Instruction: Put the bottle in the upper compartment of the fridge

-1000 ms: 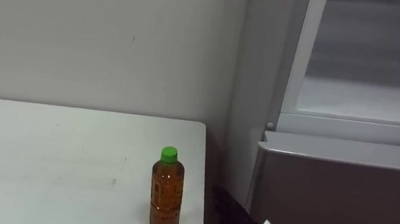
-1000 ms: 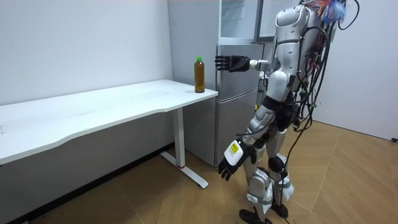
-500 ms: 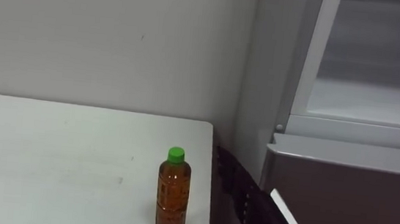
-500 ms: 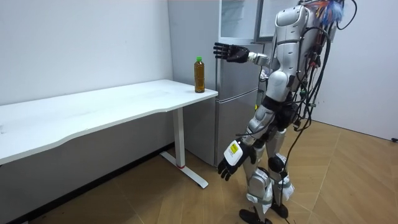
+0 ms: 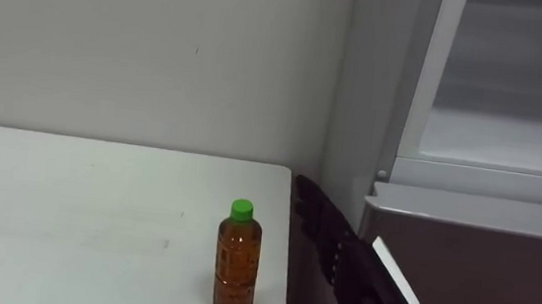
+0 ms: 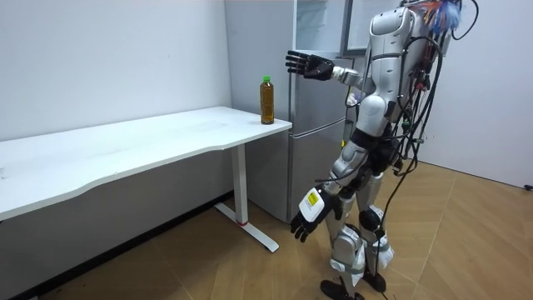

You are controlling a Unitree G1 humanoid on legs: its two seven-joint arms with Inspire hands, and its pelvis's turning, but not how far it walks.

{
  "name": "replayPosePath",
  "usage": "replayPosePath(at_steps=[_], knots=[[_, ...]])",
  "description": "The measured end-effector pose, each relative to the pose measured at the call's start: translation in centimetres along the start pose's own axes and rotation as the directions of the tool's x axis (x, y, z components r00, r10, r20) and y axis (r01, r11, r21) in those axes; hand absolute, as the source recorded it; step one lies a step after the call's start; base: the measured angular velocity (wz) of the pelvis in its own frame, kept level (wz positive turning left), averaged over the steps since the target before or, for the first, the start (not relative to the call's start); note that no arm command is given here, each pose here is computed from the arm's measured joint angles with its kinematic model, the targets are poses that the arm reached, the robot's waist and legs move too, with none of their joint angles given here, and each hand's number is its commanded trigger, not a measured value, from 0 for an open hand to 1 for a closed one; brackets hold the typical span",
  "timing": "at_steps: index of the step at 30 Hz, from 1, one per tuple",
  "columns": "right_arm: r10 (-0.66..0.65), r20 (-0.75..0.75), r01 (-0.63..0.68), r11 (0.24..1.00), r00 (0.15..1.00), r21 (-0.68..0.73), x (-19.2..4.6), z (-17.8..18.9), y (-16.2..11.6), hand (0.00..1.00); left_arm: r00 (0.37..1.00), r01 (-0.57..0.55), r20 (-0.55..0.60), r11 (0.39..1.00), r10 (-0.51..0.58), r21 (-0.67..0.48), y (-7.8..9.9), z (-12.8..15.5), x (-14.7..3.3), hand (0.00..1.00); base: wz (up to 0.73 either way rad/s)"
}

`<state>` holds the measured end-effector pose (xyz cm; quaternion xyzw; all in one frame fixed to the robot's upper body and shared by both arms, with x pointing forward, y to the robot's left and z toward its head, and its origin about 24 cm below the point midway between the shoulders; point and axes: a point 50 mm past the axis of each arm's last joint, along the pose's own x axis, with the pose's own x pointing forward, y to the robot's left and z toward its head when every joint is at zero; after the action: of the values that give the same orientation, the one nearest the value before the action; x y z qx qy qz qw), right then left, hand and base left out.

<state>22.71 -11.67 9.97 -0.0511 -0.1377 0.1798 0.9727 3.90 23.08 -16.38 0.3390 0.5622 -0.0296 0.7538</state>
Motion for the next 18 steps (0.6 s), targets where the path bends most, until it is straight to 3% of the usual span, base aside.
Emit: replayPosePath(at_steps=[10, 18], knots=[[-0.037, -0.033, 0.042, 0.981, 0.999, 0.189, -0.1, -1.1, -0.2, 0.0, 1.0, 0.001, 0.019, 1.0, -0.001, 0.031, 0.0, 0.3, 0.0, 0.0, 0.02], [-0.097, -0.072, 0.109, 0.975, 0.993, 0.191, 0.8, -2.0, -0.7, 0.0, 1.0, 0.0, 0.021, 0.999, -0.001, 0.033, 0.0, 0.3, 0.0, 0.0, 0.08]])
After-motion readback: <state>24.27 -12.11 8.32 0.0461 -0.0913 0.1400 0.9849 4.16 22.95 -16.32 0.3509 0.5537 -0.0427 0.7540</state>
